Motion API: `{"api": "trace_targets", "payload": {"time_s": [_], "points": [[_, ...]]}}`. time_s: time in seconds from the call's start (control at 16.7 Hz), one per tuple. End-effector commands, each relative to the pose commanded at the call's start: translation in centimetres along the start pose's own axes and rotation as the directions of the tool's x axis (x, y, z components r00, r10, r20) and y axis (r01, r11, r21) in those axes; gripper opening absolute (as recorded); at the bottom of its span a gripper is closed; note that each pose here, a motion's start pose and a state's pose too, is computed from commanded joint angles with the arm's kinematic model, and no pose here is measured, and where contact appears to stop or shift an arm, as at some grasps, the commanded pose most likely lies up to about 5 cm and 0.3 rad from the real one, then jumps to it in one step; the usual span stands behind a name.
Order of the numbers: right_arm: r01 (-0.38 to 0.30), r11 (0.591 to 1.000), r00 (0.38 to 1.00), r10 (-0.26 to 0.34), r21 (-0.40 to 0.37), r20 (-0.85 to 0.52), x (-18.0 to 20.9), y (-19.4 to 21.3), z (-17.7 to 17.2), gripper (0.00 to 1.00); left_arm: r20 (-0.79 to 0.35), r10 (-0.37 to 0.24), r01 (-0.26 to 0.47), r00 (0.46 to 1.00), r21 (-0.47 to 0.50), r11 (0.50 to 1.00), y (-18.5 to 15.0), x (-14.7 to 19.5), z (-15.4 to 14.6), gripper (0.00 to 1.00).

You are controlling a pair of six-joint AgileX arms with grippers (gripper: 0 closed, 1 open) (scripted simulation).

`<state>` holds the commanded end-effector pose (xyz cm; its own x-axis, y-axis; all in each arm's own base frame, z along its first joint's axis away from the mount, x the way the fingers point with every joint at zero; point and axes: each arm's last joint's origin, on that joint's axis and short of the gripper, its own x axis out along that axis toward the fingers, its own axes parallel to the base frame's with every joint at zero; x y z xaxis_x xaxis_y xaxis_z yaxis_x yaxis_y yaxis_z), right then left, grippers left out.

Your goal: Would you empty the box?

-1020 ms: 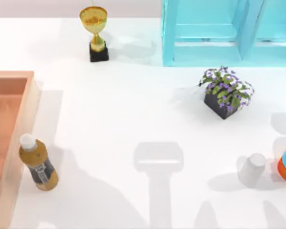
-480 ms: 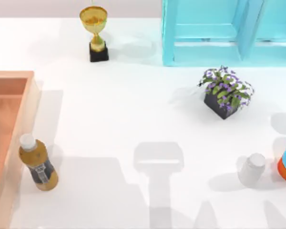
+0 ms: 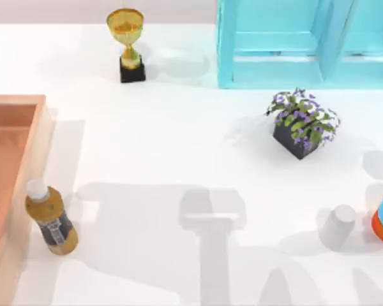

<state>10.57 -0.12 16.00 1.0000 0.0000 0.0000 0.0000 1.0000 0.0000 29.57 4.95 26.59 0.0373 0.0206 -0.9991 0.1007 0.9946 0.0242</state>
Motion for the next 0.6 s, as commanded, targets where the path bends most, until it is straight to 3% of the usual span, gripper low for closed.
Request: {"api": "trace_targets", "payload": {"time_s": [0.12,0.3,0.6], "points": [[0.0,1.0,1.0,0.0,0.0,0.0,0.0,0.0,0.0,1.0,0.025,0.009,-0.01,1.0,0.029,1.0,-3.7,0.6,2.2,0.0],[0.0,1.0,1.0,0.0,0.0,0.0,0.0,0.0,0.0,1.0,0.05,0.002,-0.005,0.999,0.052,0.999,-12.0,1.9,4.2,0.0],[0.0,1.0,1.0,0.0,0.0,0.0,0.0,0.0,0.0,1.0,0.036,-0.03,0.03,0.999,-0.01,0.999,-25.1,4.8,1.2,0.0]]}}
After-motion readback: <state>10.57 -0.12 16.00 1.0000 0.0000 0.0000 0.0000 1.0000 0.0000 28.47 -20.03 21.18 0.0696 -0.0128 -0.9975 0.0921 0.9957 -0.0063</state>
